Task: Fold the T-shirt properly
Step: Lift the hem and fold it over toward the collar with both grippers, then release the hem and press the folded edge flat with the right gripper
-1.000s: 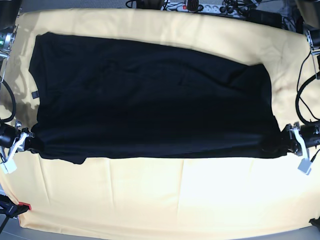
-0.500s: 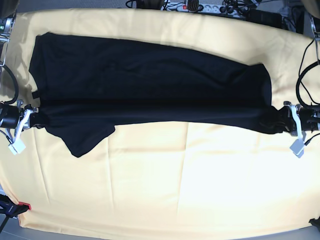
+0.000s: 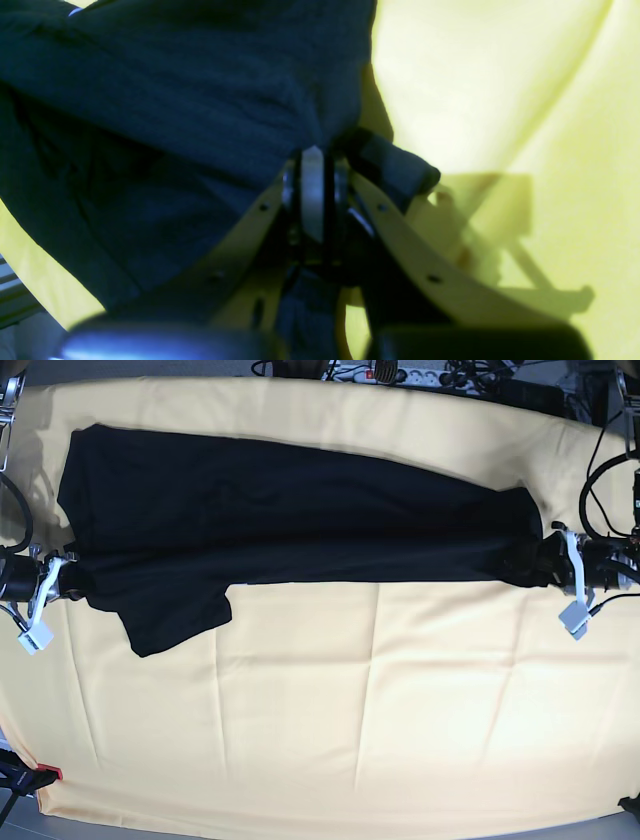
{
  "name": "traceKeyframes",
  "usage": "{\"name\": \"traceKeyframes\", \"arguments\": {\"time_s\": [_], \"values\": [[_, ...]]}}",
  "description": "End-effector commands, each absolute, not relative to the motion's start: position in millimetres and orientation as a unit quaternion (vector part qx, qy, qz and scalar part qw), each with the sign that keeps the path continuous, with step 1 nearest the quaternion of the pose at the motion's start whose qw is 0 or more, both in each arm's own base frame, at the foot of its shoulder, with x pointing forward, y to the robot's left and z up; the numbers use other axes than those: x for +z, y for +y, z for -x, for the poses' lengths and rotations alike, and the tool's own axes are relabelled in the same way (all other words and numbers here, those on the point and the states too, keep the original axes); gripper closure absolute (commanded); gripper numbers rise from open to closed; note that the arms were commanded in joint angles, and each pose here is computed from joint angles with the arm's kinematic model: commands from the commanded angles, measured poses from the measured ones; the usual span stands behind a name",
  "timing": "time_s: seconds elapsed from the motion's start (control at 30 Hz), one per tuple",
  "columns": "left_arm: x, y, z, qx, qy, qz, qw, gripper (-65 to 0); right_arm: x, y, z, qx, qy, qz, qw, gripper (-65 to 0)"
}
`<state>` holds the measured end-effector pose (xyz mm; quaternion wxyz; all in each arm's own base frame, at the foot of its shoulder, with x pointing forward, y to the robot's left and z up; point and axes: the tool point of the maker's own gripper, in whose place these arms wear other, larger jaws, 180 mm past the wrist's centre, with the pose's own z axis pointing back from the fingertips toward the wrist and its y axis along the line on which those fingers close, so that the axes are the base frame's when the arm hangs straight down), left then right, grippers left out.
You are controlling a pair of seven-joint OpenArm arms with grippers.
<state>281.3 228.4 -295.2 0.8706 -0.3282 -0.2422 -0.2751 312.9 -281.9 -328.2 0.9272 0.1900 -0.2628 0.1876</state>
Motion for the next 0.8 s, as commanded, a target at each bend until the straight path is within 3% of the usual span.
{"name": "traceKeyframes", "arguments": {"time_s": [0.0, 0.07, 0.1, 0.33, 0.47, 0.77], "values": [[-282, 234, -287, -0.273, -0.253, 0.322, 0.870, -16.4, -309, -291, -323, 0.193, -0.287, -0.177, 0.922, -15.7], [-282, 235, -288, -0.262, -0.250, 0.323, 0.875, -35.4, -305, -289, -326, 0.193, -0.293, -0.181, 0.919, -35.7], [-282, 235, -288, -0.261, -0.249, 0.323, 0.875, -38.7, -300, -287, -329, 0.193, -0.301, -0.187, 0.915, -40.9], [-290, 235, -280, -0.257, -0.237, 0.327, 0.878, -38.8, -248, -268, -365, 0.176, -0.411, -0.243, 0.861, -41.8], [-299, 233, -272, -0.253, -0.226, 0.333, 0.880, -38.8, -283, -262, -381, 0.169, -0.426, -0.187, 0.869, -41.8], [-301, 229, -271, -0.252, -0.226, 0.338, 0.878, -38.8, -354, -257, -391, 0.072, -0.408, -0.187, 0.891, -41.8]]}}
